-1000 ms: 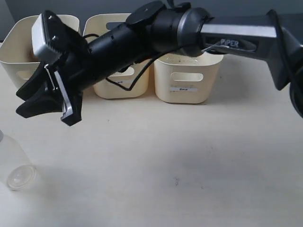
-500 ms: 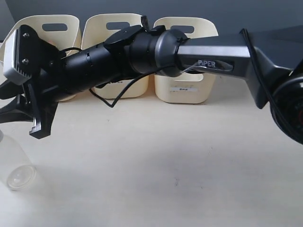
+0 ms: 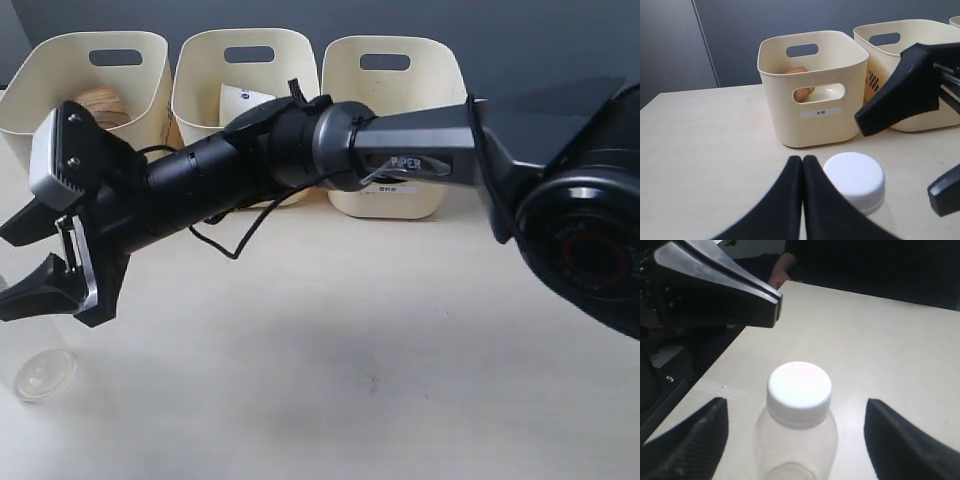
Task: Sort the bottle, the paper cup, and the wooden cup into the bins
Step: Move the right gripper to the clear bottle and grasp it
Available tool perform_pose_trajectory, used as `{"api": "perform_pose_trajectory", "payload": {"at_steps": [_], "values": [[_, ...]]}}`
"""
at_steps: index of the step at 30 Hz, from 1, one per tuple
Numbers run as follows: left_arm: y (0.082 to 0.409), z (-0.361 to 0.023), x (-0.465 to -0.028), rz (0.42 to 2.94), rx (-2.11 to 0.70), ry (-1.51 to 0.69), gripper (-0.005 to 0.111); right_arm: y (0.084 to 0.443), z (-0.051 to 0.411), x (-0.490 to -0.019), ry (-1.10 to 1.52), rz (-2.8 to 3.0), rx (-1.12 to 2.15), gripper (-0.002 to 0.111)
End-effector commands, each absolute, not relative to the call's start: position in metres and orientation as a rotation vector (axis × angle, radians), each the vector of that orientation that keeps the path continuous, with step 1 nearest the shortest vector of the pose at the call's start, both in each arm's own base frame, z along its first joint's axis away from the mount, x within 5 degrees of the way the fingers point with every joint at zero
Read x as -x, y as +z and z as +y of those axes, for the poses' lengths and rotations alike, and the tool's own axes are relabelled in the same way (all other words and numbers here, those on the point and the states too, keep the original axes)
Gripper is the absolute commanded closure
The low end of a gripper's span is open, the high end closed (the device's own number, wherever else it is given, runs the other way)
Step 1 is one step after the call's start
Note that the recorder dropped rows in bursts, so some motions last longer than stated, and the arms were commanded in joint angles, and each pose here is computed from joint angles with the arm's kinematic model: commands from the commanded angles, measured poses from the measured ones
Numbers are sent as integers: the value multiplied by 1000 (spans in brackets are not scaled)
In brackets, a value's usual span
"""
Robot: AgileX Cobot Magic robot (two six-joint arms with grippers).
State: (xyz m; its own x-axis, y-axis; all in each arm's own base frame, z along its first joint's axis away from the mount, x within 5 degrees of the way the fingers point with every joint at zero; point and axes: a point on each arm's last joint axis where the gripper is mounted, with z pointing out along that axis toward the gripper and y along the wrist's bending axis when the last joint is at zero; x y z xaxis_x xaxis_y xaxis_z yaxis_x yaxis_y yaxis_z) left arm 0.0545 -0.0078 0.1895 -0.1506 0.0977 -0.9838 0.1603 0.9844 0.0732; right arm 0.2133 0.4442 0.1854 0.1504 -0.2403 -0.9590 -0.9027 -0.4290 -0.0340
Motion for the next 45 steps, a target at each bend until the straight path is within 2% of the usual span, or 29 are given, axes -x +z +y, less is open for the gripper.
{"api": "perform_pose_trajectory", "payload": {"at_steps": [1,11,17,27,43,45], "values": [[192,-8,-55,1712,-193,-60,107,183,446,-213,1373,1049,1720,37],[192,-8,-55,1712,-193,-60,107,186,447,-212,1424,1037,1676,37],[192,-8,-55,1712,-193,-60,107,167,450,-215,1455,1094,1645,37],[192,-8,-55,1712,-193,-60,107,174,459,-210,1462,1048,1645,37],[192,-8,-55,1712,-193,-60,107,153,476,-209,1423,1073,1660,37],[192,-8,-55,1712,-193,-60,107,153,476,-209,1423,1076,1654,54]]}}
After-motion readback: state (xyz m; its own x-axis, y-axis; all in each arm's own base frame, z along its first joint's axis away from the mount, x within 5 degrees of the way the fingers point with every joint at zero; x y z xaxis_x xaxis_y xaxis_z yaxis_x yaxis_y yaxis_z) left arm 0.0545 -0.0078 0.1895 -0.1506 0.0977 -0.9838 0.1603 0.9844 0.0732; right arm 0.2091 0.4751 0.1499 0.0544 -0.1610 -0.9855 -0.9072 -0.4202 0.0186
